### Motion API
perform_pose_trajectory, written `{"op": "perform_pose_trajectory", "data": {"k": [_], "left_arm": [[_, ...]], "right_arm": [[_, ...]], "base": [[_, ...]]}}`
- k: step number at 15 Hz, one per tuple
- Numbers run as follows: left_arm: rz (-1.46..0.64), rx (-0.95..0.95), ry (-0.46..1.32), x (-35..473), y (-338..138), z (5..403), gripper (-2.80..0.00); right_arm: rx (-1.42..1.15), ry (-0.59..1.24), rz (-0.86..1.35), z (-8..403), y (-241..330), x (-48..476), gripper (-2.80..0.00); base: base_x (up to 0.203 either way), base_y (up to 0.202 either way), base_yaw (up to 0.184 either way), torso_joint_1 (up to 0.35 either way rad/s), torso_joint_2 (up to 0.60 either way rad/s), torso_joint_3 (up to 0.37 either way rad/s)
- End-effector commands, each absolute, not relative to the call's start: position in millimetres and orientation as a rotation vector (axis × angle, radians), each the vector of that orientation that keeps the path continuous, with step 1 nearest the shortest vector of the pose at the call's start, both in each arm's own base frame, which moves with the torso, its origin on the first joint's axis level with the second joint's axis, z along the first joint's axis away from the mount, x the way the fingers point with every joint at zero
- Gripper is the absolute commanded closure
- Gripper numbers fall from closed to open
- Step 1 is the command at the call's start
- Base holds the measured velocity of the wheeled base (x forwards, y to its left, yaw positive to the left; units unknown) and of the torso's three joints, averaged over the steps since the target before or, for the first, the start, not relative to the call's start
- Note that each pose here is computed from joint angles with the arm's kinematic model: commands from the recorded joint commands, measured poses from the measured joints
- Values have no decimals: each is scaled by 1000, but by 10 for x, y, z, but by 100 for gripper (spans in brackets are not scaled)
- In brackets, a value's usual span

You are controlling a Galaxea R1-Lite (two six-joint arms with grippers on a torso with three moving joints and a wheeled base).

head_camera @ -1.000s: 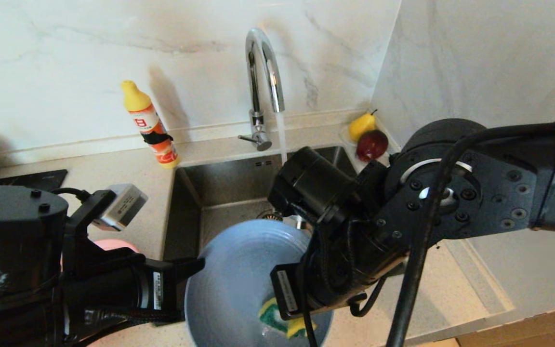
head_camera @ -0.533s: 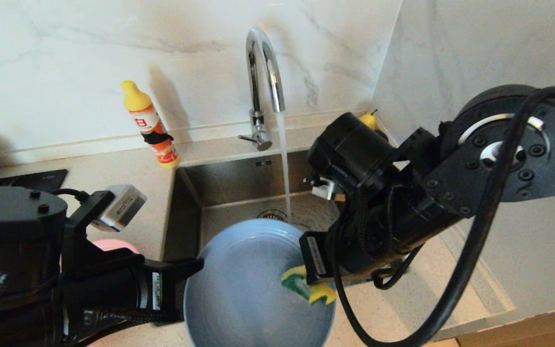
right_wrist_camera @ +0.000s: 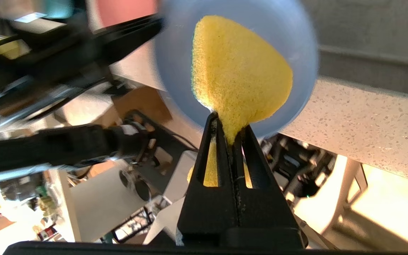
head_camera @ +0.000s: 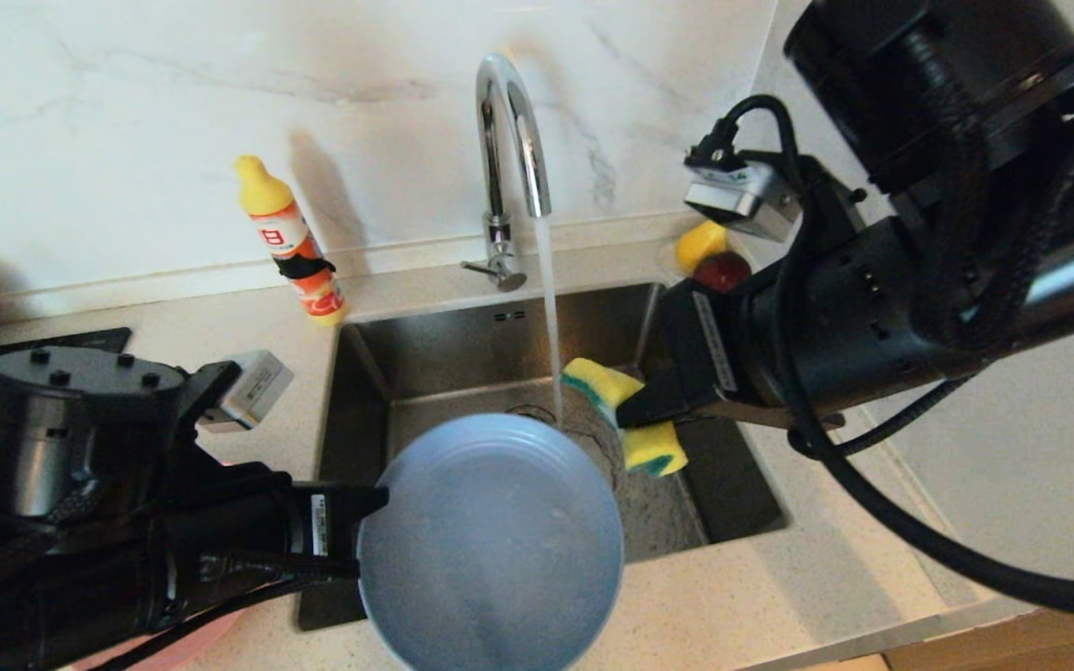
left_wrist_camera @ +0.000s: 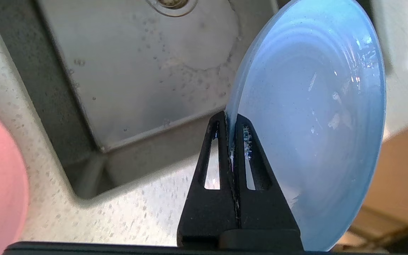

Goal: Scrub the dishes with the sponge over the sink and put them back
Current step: Wipe the plate, then rinse the plate

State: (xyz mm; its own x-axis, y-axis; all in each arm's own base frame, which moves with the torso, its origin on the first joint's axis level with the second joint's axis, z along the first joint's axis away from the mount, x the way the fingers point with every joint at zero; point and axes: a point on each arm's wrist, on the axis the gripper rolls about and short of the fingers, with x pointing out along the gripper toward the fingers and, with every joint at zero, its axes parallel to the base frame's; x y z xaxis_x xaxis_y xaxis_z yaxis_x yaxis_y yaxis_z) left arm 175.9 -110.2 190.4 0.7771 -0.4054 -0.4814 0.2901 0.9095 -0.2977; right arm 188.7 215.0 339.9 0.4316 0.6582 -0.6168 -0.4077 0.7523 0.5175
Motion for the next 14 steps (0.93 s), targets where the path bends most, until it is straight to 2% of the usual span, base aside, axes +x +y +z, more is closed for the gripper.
{"op": "perform_pose_trajectory", "data": {"k": [1, 5, 9, 14], "left_arm": [[-324, -228, 622, 2029, -1183, 1797, 0], [-249, -241, 666, 2507, -1384, 1612, 0], [-212, -263, 581, 2966, -1621, 1522, 0], [-231, -288, 521, 3250, -1782, 1525, 0]], "right_arm": [[346, 837, 707, 3623, 1917, 1693, 0], [377, 809, 655, 3701, 1662, 1673, 0], [375, 838, 613, 3599, 1581, 1680, 0], [367, 873, 610, 3517, 1575, 1671, 0]], "base": [[0, 0, 0, 0, 0, 0], [0, 0, 0, 0, 0, 0], [0, 0, 0, 0, 0, 0], [0, 0, 0, 0, 0, 0]]}}
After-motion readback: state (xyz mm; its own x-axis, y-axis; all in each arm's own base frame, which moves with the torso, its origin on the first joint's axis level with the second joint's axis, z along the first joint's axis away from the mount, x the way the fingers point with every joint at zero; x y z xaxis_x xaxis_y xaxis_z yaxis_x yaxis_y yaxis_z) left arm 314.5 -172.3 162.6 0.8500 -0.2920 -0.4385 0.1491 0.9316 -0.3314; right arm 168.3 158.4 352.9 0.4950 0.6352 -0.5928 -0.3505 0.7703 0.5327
